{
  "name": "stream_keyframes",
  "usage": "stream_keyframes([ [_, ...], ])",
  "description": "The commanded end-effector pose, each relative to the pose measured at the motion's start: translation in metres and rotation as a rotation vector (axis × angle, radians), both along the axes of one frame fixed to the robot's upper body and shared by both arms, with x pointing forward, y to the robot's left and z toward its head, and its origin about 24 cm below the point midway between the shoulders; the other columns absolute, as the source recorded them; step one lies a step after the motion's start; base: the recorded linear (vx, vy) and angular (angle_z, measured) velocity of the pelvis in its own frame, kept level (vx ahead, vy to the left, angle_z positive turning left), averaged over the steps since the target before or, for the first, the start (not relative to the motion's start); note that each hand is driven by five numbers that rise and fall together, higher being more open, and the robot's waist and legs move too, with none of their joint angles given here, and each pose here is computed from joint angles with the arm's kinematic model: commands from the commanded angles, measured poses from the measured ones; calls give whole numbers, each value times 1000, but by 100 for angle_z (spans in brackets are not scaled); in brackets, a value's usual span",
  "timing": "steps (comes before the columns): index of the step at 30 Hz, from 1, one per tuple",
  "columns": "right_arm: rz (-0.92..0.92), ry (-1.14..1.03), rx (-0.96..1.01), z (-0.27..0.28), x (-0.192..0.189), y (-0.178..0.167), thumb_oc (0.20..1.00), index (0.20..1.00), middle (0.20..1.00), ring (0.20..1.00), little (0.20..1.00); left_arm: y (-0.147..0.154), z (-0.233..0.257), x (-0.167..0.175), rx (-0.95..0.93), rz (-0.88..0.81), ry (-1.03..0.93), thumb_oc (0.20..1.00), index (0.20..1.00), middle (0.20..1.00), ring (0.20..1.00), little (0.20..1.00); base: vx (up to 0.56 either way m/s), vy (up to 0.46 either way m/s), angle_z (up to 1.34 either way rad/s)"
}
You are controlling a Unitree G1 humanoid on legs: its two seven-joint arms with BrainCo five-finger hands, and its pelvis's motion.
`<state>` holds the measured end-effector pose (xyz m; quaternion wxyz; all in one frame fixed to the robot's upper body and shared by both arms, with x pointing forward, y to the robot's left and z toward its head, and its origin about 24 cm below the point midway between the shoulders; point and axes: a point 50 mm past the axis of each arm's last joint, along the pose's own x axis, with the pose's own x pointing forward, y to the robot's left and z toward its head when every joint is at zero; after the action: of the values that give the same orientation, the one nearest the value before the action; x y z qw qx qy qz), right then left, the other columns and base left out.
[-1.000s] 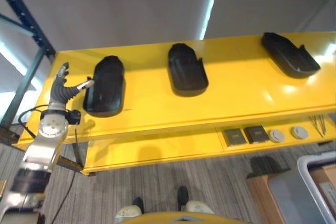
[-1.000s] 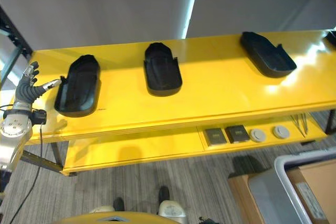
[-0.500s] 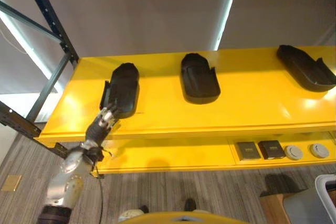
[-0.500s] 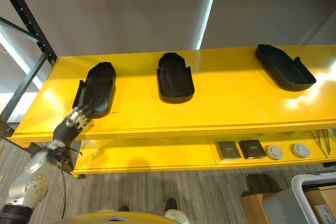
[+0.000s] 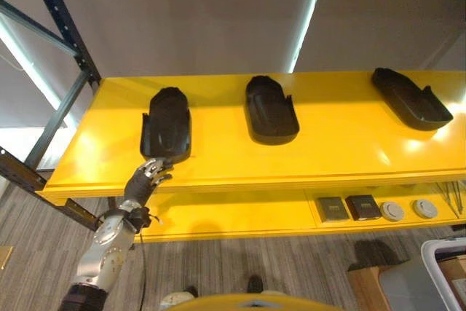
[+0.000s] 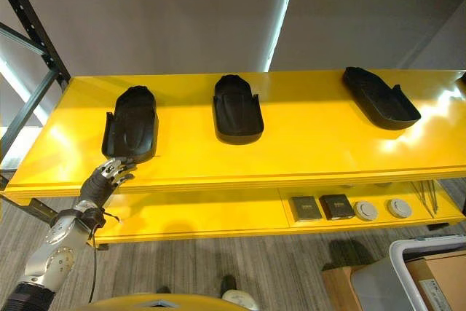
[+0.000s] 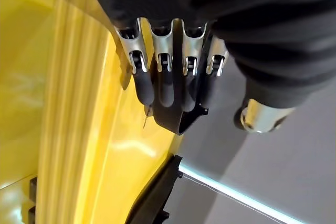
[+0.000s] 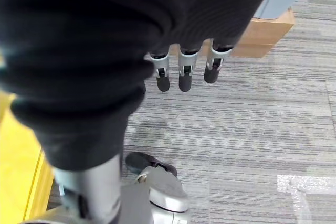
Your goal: Move parts from the plastic box to the shelf.
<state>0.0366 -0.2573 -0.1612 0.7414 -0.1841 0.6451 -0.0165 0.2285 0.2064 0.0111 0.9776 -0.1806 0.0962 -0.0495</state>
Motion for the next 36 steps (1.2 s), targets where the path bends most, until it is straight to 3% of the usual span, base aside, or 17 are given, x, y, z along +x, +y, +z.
stream_keyframes([
  [1, 14, 3, -5, -1, 5, 2, 1000, 1000, 1000, 1000, 1000, -3, 31, 19, 52, -1, -175, 200, 200, 200, 200, 200, 0, 0, 0],
  [15, 39, 4, -7, -1, 5, 1, 1000, 1000, 1000, 1000, 1000, 0, 37, 21, 99, 24, -218, 200, 200, 200, 200, 200, 0, 0, 0],
  [36, 143, 31, -7, 1, 5, 0, 1000, 1000, 1000, 1000, 1000, 9, 9, 46, 218, 167, -105, 200, 200, 200, 200, 200, 8, -5, -4],
])
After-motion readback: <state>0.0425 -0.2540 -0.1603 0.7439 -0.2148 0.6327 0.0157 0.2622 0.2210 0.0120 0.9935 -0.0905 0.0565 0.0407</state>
